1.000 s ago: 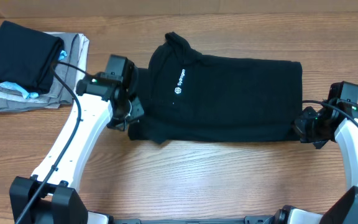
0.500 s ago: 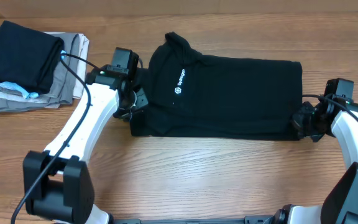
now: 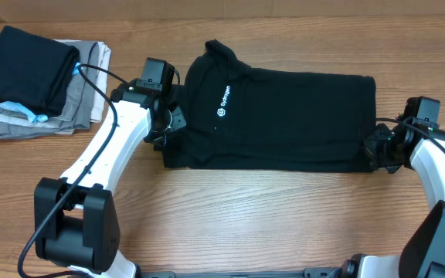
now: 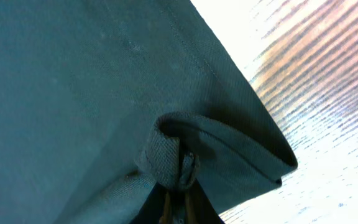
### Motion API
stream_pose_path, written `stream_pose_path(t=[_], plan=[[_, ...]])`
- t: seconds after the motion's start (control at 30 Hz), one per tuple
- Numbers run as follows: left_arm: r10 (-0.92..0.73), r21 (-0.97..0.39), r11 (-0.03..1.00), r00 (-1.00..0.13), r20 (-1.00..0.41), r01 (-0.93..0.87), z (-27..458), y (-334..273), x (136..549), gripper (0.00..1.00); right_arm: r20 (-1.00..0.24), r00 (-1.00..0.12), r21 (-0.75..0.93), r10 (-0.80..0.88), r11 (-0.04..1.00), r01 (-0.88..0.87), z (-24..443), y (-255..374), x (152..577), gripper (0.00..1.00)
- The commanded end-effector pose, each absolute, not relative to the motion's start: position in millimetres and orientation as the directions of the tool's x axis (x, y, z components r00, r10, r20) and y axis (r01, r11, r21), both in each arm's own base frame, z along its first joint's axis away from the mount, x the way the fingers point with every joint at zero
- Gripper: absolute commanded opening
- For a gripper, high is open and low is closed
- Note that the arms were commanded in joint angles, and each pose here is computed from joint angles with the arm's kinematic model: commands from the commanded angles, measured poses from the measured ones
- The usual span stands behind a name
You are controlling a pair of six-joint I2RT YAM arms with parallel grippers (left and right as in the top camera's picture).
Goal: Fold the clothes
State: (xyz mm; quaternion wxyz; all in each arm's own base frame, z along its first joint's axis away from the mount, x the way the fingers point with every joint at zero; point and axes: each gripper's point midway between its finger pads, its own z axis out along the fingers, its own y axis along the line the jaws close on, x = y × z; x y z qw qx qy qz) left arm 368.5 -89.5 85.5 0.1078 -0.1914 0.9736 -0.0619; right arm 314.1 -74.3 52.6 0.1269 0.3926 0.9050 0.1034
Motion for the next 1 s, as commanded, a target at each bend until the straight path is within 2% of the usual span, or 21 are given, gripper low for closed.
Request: stream_pose_path(t=[0.0, 0.2, 0.3, 0.43, 0.57, 0.63, 0.67, 0.73, 0.8, 0.83, 0.97], plan=[[-0.370, -0.151, 0.927, -0.903, -0.219, -0.343, 88.6, -87.2, 377.8, 0.04, -0.156, -0.662, 0.274, 0.733, 0.676, 0.684, 47.3, -75.3, 313.3, 0.09], [-0.361, -0.153, 0.931, -0.900, -0.244, -0.331, 90.2, -91.0, 382.5, 0.04, -0.171, -0.659, 0.282, 0.732, 0.677, 0.679, 35.6, -74.9, 312.3, 0.14], [-0.356, -0.158, 0.932, -0.900, -0.251, -0.325, 90.8, -93.3, 383.9, 0.04, -0.181, -0.657, 0.287, 0.732, 0.678, 0.676, 35.1, -75.6, 314.4, 0.34], [-0.357, -0.166, 0.932, -0.896, -0.263, -0.322, 91.8, -94.2, 387.6, 0.04, -0.195, -0.637, 0.302, 0.746, 0.663, 0.685, 36.9, -77.4, 319.6, 0.36], [-0.360, -0.186, 0.930, -0.887, -0.291, -0.317, 94.7, -96.2, 395.7, 0.05, -0.195, -0.609, 0.328, 0.768, 0.637, 0.698, 38.9, -77.1, 325.0, 0.47], [-0.360, -0.191, 0.930, -0.884, -0.299, -0.314, 95.6, -96.8, 398.1, 0.10, -0.199, -0.610, 0.342, 0.767, 0.638, 0.690, 40.1, -76.1, 327.8, 0.55], [-0.351, -0.193, 0.933, -0.884, -0.308, -0.303, 96.6, -97.4, 400.1, 0.17, -0.205, -0.609, 0.349, 0.766, 0.639, 0.686, 41.1, -76.1, 330.0, 0.57], [-0.322, -0.193, 0.943, -0.887, -0.331, -0.270, 98.5, -98.3, 404.9, 0.34, -0.218, -0.607, 0.364, 0.764, 0.641, 0.675, 43.8, -76.3, 334.9, 0.59], [-0.286, -0.187, 0.955, -0.891, -0.352, -0.232, 100.2, -98.9, 408.7, 0.61, -0.231, -0.607, 0.373, 0.761, 0.645, 0.667, 48.5, -77.7, 339.8, 0.60], [-0.277, -0.185, 0.957, -0.893, -0.355, -0.223, 100.4, -99.0, 409.0, 0.72, -0.238, -0.612, 0.384, 0.754, 0.652, 0.653, 52.9, -77.1, 343.9, 0.60], [-0.239, -0.175, 0.967, -0.897, -0.373, -0.185, 109.3, -99.6, 411.7, 0.75, -0.242, -0.658, 0.437, 0.713, 0.686, 0.582, 80.4, -68.9, 358.9, 0.61]])
